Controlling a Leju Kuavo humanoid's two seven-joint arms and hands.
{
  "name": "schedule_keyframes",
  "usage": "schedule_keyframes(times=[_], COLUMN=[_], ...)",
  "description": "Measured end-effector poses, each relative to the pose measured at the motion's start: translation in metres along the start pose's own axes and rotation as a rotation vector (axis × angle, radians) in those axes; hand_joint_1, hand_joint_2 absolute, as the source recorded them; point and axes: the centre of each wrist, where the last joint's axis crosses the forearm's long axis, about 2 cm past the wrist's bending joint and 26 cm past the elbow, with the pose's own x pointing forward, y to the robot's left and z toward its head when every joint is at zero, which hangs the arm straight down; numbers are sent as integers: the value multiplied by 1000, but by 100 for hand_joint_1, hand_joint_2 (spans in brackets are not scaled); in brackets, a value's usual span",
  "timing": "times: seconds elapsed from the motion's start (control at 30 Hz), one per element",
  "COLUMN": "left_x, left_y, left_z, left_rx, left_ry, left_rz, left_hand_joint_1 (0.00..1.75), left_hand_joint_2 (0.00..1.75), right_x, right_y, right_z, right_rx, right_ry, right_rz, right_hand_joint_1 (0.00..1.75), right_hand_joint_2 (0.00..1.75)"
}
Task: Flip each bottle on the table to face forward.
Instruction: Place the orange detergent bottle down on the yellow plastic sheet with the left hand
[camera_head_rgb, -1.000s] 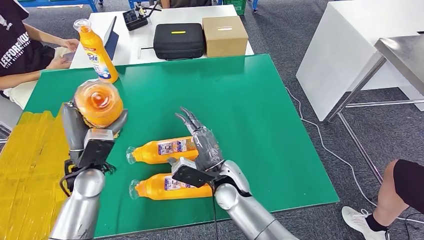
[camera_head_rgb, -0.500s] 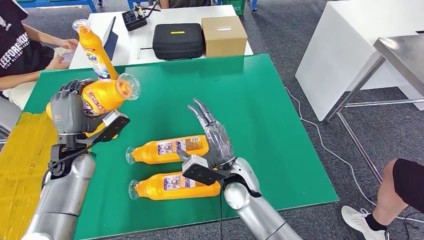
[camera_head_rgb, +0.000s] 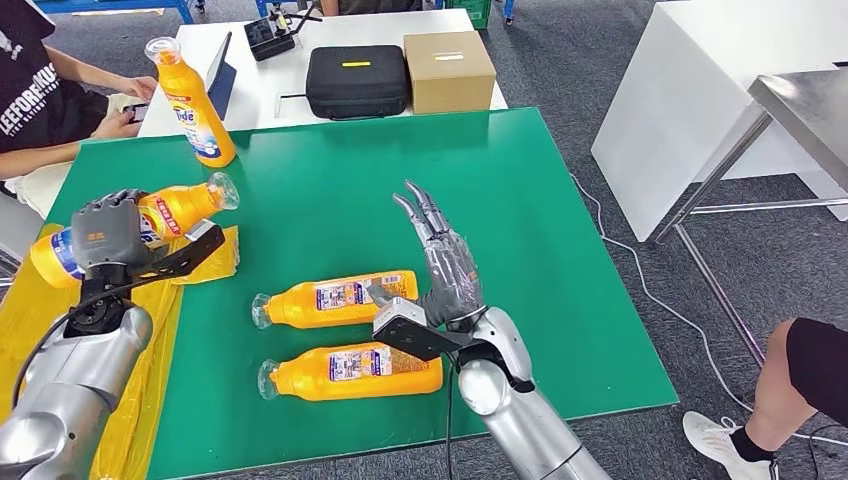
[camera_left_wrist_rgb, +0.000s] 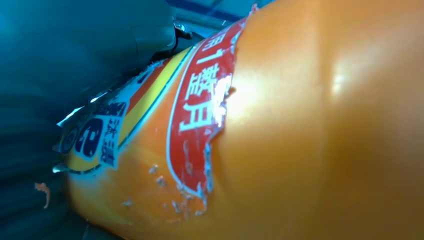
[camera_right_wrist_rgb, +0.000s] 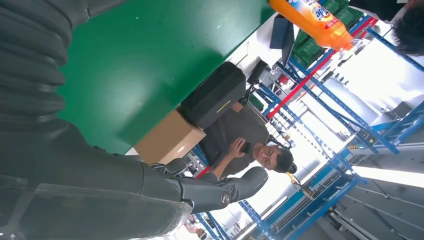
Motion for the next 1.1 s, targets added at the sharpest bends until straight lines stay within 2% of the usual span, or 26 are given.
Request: schedule_keyframes(times=[0.47,0.6,0.8,0.87,1.0,1.03,1.1], left_x=[-54,-59,-61,-61,-62,-63,-63], left_y=[-26,-33,-37,-38,-42,-44,-46], left_z=[16,23,28,29,34,36,38], left_rx=[-269,-346,-380,-396,-460,-481,-528], left_ry=[172,163,162,162,159,154,140], left_rz=[-89,-120,-130,-133,-147,-149,-139], left_hand_joint_1=[175,175,175,169,5,0,0], left_hand_joint_2=[175,175,175,175,175,175,175], right_x=[-1,-9,-15,-17,-21,-23,-26], right_y=[1,2,3,4,6,6,8], right_z=[1,-7,-10,-10,-13,-14,-16], right_rx=[71,157,181,191,224,231,243], right_ry=[44,95,112,117,129,133,141], right_rz=[59,151,172,177,200,206,217], right_hand_joint_1=[0,0,0,0,0,0,0], right_hand_joint_2=[175,175,175,175,175,175,175])
